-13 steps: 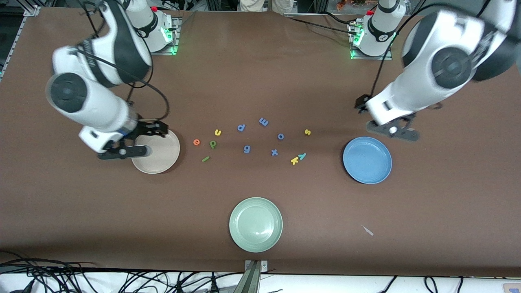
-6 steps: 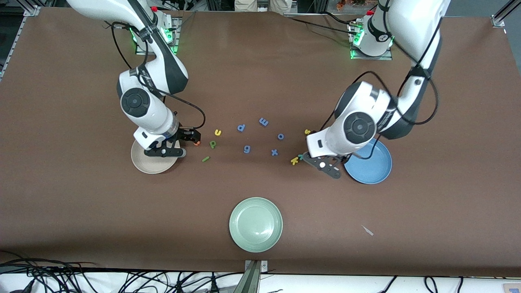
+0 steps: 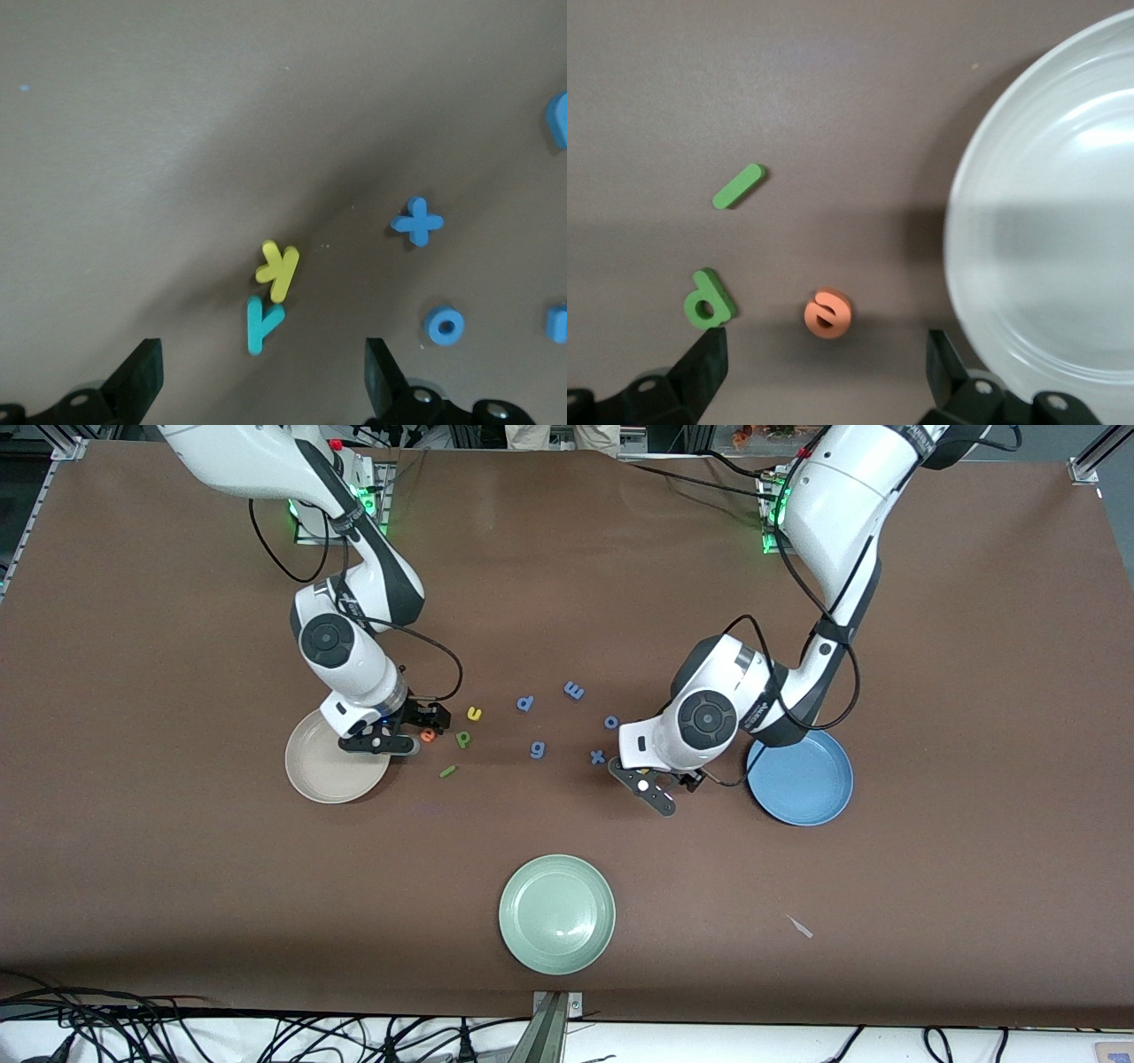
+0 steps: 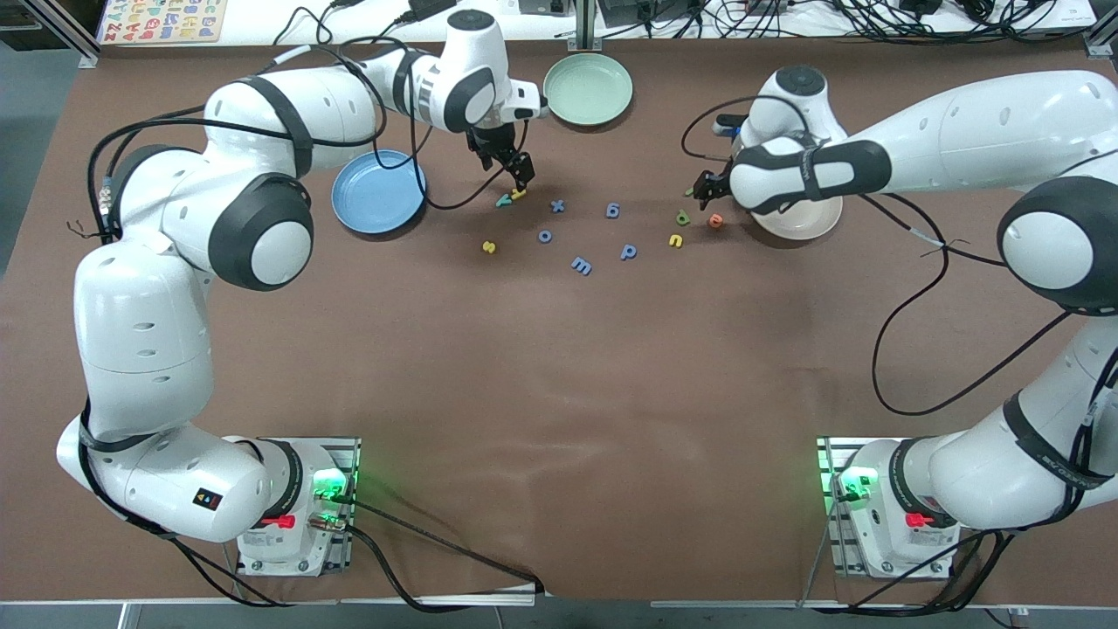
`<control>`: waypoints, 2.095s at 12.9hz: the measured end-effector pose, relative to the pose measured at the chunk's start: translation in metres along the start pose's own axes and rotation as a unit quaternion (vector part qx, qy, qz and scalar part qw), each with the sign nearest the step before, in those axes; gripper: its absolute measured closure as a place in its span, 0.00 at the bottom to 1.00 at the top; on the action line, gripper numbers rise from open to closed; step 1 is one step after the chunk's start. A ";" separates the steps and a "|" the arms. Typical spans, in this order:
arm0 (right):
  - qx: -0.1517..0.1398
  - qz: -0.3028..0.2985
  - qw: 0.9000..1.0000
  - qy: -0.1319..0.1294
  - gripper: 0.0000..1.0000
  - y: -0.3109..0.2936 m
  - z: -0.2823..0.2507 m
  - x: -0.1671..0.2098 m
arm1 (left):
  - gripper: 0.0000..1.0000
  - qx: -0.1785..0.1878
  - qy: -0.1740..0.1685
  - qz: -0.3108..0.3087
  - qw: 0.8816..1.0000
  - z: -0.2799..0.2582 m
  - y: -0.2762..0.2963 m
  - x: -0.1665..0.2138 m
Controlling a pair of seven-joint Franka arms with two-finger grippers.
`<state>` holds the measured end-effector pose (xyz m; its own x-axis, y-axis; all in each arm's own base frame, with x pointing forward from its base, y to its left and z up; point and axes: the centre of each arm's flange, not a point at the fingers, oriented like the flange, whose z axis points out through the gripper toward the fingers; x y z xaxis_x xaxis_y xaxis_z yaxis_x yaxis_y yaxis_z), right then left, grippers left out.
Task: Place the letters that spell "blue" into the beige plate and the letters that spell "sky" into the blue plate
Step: 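Grasp orange e with the right gripper while the left gripper grasps teal y, then place e on white plate with the right gripper while the left gripper places y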
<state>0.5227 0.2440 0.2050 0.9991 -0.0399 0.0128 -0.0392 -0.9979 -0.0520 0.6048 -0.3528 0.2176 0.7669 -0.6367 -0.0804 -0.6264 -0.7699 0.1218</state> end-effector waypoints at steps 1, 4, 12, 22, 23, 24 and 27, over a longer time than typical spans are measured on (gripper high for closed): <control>-0.003 -0.005 1.000 0.003 0.00 -0.002 0.005 -0.001 | 0.00 0.006 -0.001 0.003 1.000 0.008 -0.002 -0.001; -0.017 -0.024 1.000 0.012 0.01 -0.004 0.012 -0.003 | 0.01 0.009 -0.012 0.010 1.000 0.025 -0.004 -0.006; -0.013 -0.013 1.000 0.014 0.35 -0.004 0.030 -0.005 | 0.33 0.038 -0.018 0.046 0.998 0.048 0.005 -0.005; -0.031 0.003 1.000 0.003 0.72 -0.005 0.004 0.011 | 0.74 0.043 -0.033 0.042 0.998 0.020 0.000 -0.007; -0.042 -0.008 0.999 -0.005 0.72 -0.005 -0.013 0.020 | 0.74 0.046 -0.045 0.036 0.997 0.003 -0.005 -0.012; -0.050 -0.025 0.998 -0.009 0.72 -0.001 -0.031 0.030 | 0.74 0.048 -0.057 0.027 0.997 -0.016 -0.014 -0.018; -0.056 -0.084 0.995 -0.013 0.72 0.038 -0.053 0.054 | 0.74 0.089 -0.098 0.018 0.991 -0.056 -0.054 -0.041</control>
<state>0.5740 0.2013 0.2570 0.9917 0.1274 -0.0146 0.1281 -0.9899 0.0610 0.6148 -0.2826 0.2694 0.7126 -0.6471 -0.2711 -0.6812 -0.7306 -0.0465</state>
